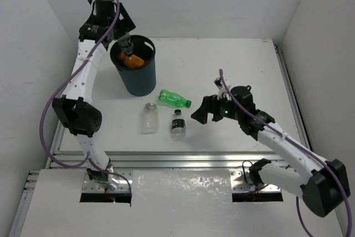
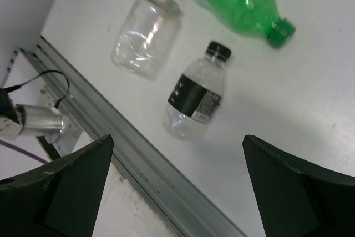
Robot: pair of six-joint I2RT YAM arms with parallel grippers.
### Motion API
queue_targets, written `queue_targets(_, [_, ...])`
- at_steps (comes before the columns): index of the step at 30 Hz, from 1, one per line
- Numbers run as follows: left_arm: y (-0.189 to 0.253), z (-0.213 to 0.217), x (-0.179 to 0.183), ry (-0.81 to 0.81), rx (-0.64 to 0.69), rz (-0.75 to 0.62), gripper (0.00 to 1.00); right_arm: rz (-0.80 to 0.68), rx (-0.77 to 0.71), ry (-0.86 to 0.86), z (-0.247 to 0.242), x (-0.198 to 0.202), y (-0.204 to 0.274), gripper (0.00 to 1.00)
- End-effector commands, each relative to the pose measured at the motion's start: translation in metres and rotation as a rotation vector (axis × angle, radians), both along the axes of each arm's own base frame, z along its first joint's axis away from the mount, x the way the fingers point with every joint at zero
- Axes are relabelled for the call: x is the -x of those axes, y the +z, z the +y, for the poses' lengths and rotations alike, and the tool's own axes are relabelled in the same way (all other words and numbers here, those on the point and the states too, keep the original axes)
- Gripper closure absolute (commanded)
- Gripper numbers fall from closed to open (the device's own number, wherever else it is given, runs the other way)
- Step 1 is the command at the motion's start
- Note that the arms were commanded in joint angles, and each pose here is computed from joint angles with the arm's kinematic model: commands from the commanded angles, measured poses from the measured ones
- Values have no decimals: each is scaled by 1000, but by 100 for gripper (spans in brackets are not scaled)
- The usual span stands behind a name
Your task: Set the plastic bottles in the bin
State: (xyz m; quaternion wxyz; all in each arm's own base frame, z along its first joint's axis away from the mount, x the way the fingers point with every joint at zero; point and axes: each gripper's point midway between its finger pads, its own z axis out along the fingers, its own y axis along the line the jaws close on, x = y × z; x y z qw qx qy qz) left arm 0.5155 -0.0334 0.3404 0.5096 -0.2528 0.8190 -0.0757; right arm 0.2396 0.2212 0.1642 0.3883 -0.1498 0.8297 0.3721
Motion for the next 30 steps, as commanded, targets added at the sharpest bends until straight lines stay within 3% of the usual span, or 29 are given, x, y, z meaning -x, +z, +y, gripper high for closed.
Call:
queue_targets(1, [22,-10,9,-66,41,-48,0,68,52,-116,18,-5,-8,1])
queue_targets(6, [43,-13,28,-88,48,-84,0,130,168,-207,50,-10,-33,1])
queue_targets(13, [88,5,107,-43,-42,-193,0,165,372,-219,89,-12,-87,1])
queue_targets(18, [88,7,146,-74,-62,-209,0,150,509,-301,79,-19,-117,1])
queue_targets(20, [66,1,153,-109,-50,-176,0,156,539,-300,79,-20,-130,6])
queue_targets(21, [72,-4,162,-142,-34,-212,0,154,547,-295,79,-20,-134,9])
queue_targets(23, [50,-11,168,-181,-19,-187,0,157,561,-293,78,-20,-142,28])
queue_targets(24, [30,-22,171,-240,7,-147,0,155,560,-290,76,-18,-144,43])
queue_targets(30, [-1,-90,205,-549,173,-153,0,20,397,-85,90,-2,-108,78])
